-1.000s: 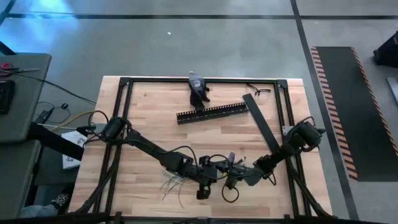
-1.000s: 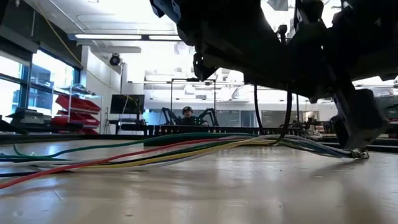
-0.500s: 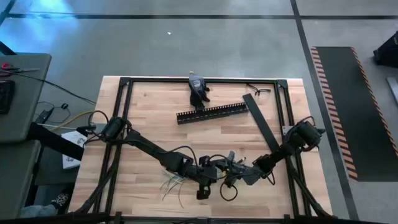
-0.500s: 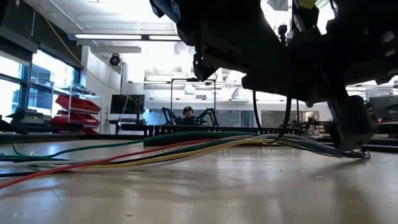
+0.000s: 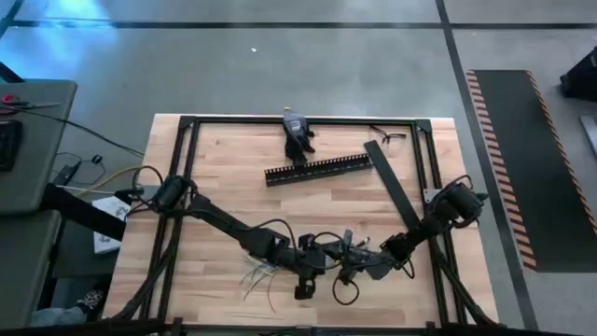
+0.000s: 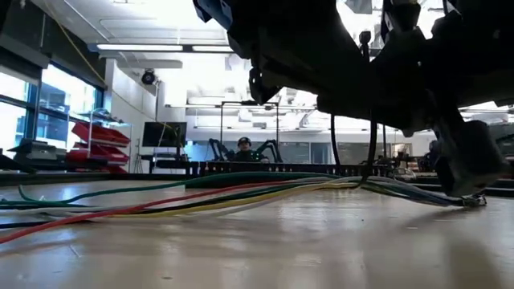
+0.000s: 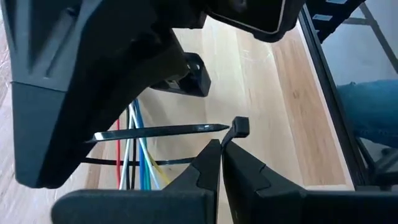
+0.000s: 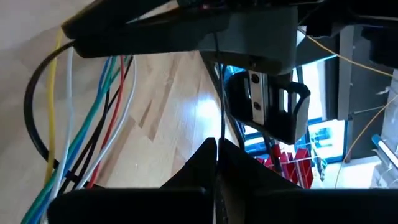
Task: Ziptie cables
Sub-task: Wrap the colored loose cables with the black zip tie
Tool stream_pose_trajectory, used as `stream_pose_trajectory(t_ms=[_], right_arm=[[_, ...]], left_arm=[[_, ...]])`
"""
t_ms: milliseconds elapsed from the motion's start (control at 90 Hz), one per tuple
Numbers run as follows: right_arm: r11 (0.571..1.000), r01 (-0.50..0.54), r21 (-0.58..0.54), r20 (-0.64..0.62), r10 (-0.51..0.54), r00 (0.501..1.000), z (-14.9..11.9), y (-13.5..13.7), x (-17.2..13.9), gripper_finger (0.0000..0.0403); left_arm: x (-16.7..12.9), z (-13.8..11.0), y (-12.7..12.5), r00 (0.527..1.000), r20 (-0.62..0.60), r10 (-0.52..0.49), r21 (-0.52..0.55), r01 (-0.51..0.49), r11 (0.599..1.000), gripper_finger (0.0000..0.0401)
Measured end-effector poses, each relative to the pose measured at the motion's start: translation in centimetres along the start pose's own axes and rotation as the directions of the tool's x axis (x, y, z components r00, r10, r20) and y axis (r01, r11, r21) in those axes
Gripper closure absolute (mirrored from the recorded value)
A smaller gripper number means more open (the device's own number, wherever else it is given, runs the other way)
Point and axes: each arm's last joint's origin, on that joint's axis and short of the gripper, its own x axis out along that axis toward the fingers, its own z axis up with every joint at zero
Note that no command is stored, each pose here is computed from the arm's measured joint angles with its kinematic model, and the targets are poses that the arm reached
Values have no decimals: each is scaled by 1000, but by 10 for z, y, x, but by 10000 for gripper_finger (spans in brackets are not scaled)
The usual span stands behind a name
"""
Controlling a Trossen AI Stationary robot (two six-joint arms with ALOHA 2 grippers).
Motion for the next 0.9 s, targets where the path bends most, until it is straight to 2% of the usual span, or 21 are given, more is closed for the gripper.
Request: stream_pose_trajectory(t_ms=[900], right_arm=[[1000, 13, 23, -19, -13, 1000, -1, -1, 0, 403]], left_arm=[[0, 0, 0, 1000, 2, -1, -1, 1, 1000, 401]])
